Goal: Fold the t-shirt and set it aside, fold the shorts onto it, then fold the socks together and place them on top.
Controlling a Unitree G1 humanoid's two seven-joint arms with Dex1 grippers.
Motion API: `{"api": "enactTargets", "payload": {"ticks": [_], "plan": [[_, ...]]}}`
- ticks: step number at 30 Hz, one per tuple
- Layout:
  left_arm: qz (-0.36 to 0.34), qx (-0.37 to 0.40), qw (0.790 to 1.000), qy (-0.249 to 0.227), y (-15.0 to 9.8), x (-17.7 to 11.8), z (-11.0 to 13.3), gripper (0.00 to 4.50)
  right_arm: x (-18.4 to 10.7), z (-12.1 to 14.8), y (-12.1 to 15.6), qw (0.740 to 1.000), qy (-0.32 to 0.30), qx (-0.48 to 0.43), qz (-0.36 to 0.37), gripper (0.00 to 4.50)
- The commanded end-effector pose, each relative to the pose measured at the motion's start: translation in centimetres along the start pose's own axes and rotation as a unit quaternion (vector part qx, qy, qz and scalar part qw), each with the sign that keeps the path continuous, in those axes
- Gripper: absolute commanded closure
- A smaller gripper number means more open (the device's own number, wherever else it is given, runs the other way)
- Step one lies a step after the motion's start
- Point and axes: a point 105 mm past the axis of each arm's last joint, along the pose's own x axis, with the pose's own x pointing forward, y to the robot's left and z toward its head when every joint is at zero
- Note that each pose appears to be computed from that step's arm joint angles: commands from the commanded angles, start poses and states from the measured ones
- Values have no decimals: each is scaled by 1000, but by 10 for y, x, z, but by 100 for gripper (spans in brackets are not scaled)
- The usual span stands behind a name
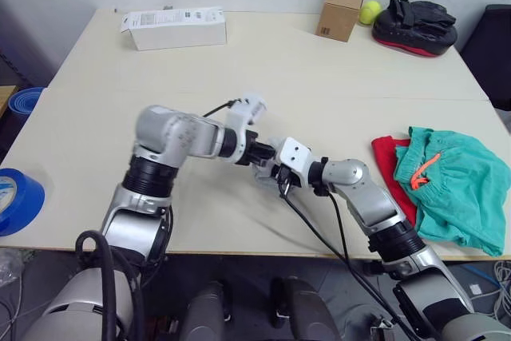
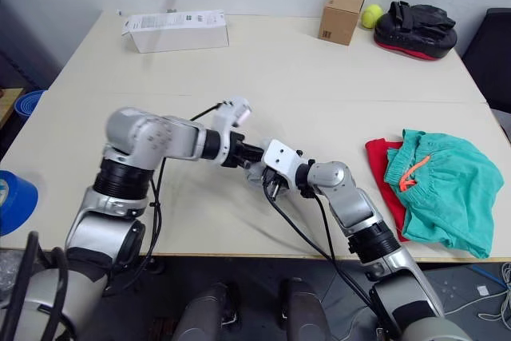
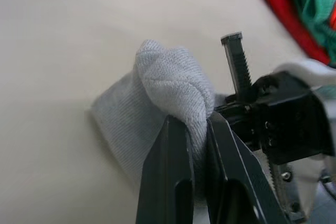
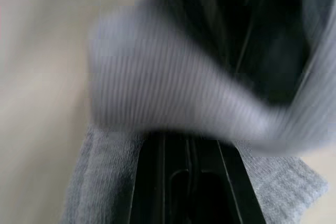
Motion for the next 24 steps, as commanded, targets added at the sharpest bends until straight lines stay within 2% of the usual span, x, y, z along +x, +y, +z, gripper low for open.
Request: {"api": "enactTargets", "payload": {"ticks": [1, 6, 10, 15, 20, 24], "plan": [[11, 75, 997, 14, -7, 16, 3, 448, -6, -23, 4, 999, 39, 13, -5, 450], [5, 93, 996, 17, -9, 25, 5, 448, -7, -24, 5, 999, 41, 16, -9, 450], [-20, 70, 997, 8, -13, 21, 10, 323, -7, -25, 6, 999, 41, 19, -13, 450], [-76, -1, 997, -5, -24, 14, 15, 159, -8, -26, 5, 999, 44, 15, -16, 450], [-104, -67, 992, -8, -24, 10, 15, 8, -14, -25, 1, 999, 45, 2, -23, 450], [-121, -104, 987, -21, -24, 8, 18, 4, -17, -25, -2, 998, 50, -9, -31, 450]]}}
